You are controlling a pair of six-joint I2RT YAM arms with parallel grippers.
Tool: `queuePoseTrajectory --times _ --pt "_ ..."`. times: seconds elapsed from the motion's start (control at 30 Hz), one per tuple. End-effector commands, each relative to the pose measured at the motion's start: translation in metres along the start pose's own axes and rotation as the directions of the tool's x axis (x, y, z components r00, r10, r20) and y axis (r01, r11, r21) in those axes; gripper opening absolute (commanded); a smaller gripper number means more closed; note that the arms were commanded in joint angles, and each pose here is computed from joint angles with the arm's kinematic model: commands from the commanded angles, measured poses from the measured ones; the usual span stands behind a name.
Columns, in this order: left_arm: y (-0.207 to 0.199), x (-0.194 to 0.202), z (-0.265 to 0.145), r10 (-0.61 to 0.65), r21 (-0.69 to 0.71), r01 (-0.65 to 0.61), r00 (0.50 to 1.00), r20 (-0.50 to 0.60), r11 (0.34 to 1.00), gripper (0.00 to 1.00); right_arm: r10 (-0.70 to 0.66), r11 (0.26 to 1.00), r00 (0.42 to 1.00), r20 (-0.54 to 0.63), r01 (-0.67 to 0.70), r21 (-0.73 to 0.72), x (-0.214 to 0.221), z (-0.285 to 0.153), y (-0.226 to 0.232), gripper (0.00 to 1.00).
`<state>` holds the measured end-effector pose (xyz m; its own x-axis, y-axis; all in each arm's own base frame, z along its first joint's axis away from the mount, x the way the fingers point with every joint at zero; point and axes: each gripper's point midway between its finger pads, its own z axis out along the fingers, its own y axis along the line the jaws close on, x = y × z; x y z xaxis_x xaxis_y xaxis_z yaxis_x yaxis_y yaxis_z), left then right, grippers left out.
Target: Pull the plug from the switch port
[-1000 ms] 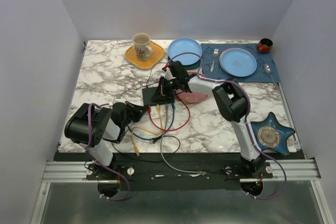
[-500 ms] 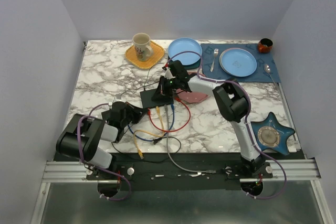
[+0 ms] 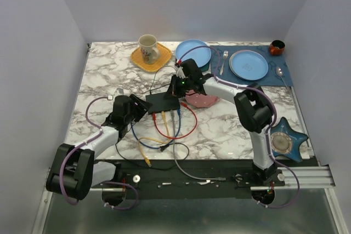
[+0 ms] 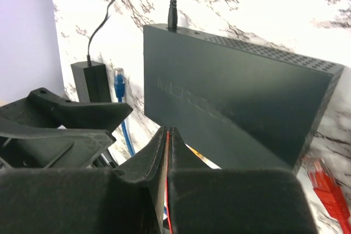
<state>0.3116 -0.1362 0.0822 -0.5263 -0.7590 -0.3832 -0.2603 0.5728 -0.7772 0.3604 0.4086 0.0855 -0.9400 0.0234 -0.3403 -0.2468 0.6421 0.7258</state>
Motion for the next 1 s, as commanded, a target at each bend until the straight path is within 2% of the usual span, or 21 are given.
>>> queuePoseTrajectory --times 0.0,0.03,0.07,0.13,0.17,0.2,0.23,0.3,0.47,0.6,0.7,0.8,0.97 --pt "0.028 0.006 -0.004 0.016 -0.126 -0.018 1.0 -0.017 0.992 0.75 -0.034 0.999 0.999 0.001 0.034 0.033 0.006 -0.009 -0.008 0.12" --pt "0.031 0.007 -0.004 0.011 -0.134 -0.013 1.0 -0.017 0.991 0.81 -0.045 0.998 0.999 0.008 0.045 0.032 0.005 -0.013 -0.005 0.12" --pt "0.03 0.007 -0.005 0.001 -0.131 -0.003 1.0 -0.016 0.991 0.99 -0.043 0.998 0.999 0.005 0.043 0.049 0.011 -0.016 -0.011 0.13" --pt "0.02 0.004 -0.004 0.003 -0.094 -0.004 1.0 -0.01 0.996 0.99 -0.062 0.997 0.997 0.053 0.06 0.048 0.009 -0.029 -0.006 0.19" --pt "0.015 0.002 -0.004 0.004 -0.078 -0.005 1.0 -0.005 0.997 0.99 -0.043 0.997 0.998 0.036 0.041 0.068 0.024 -0.03 -0.019 0.26" --pt "0.01 0.002 -0.004 0.009 -0.06 -0.01 1.0 -0.014 0.998 0.99 -0.051 0.997 0.997 0.061 0.047 0.055 0.023 -0.034 -0.017 0.42" --pt "-0.005 -0.004 -0.002 0.025 -0.008 -0.025 1.0 -0.002 1.0 0.99 -0.047 0.997 0.996 0.075 0.043 0.059 0.024 -0.037 -0.019 0.48" --pt "-0.016 -0.002 0.001 0.049 0.032 -0.048 0.998 -0.03 0.998 0.98 -0.027 0.998 0.996 0.089 0.021 0.066 0.036 -0.044 -0.027 0.55" --pt "-0.04 -0.003 0.014 0.065 0.067 -0.061 0.996 -0.068 0.996 0.85 -0.007 0.996 0.993 0.119 -0.004 0.089 0.05 -0.05 -0.044 0.53" --pt "-0.047 0.012 0.031 0.087 0.067 -0.078 0.987 -0.138 0.995 0.7 0.031 0.994 0.993 0.116 -0.043 0.101 0.057 -0.044 -0.055 0.5" --pt "-0.051 0.023 0.041 0.099 0.072 -0.087 0.978 -0.184 0.994 0.64 0.044 0.988 0.988 0.149 -0.065 0.138 0.055 -0.044 -0.064 0.47" --pt "-0.051 0.033 0.05 0.104 0.072 -0.09 0.968 -0.226 0.993 0.6 0.064 0.984 0.98 0.186 -0.094 0.154 0.053 -0.045 -0.072 0.47" --pt "-0.042 0.04 0.056 0.092 0.058 -0.079 0.964 -0.248 0.995 0.59 0.122 0.98 0.974 0.189 -0.148 0.13 0.054 -0.036 -0.077 0.46"
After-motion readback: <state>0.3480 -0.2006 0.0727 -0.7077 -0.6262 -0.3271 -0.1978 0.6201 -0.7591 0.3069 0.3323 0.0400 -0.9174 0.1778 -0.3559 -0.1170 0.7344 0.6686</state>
